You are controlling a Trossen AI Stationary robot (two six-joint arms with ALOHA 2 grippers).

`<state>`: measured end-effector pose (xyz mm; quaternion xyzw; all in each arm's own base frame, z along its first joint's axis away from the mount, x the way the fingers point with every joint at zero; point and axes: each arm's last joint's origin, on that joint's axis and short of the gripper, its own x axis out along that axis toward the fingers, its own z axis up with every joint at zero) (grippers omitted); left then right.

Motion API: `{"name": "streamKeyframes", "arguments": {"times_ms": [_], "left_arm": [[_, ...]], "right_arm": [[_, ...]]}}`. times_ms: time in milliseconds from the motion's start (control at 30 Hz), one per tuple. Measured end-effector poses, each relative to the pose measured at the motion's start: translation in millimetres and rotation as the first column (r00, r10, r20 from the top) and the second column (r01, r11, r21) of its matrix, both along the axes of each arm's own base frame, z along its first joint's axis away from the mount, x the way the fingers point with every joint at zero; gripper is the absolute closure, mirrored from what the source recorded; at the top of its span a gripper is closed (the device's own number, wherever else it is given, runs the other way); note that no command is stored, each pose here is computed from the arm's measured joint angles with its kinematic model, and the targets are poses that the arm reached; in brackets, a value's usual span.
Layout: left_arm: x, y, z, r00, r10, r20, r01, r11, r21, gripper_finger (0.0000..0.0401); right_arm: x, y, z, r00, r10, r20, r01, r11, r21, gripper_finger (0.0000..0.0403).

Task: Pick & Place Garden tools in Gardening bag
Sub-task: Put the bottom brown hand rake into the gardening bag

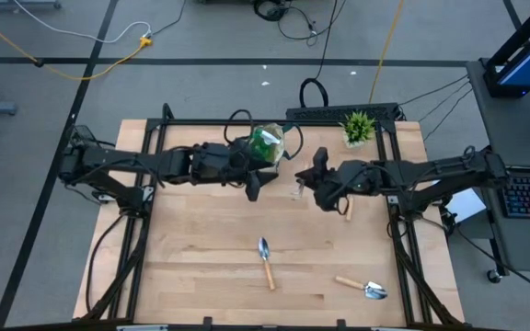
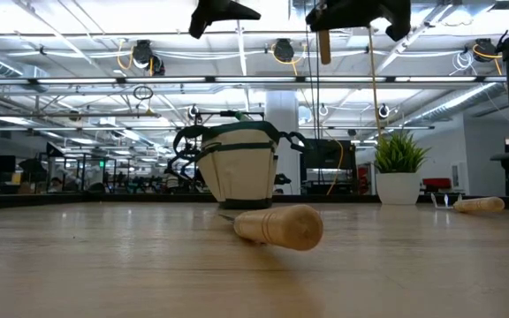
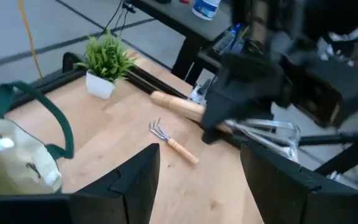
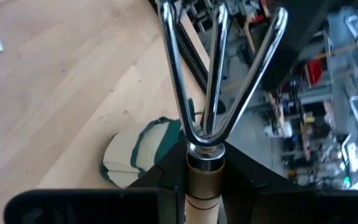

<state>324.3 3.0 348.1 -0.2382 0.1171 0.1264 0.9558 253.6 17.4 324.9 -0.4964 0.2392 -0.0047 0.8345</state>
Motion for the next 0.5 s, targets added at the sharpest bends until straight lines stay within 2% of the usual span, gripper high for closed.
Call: {"name": "streamKeyframes", "arguments": {"times_ms": [133, 267, 367, 500], "left_arm": [[1, 11, 2, 0.999, -0.027, 0.039, 0.031, 0.994, -0.105, 0.0171], [0, 29, 5, 0.995, -0.053, 0.083, 0.070, 0.976, -0.207, 0.0171], [-1, 42, 4, 0.994, -0.061, 0.087, 0.083, 0.960, -0.268, 0.0171], [-4, 54, 5, 0.988, -0.107, 0.109, 0.140, 0.923, -0.357, 0.0171]], "right_arm": [[2, 10, -4, 0.997, 0.065, -0.045, -0.069, 0.994, -0.083, 0.0345], [8, 20, -13, 0.989, 0.077, -0.129, -0.109, 0.958, -0.264, 0.0345], [15, 25, -23, 0.973, 0.042, -0.226, -0.139, 0.891, -0.433, 0.0345], [26, 26, -38, 0.931, -0.040, -0.363, -0.213, 0.747, -0.630, 0.0345]]}}
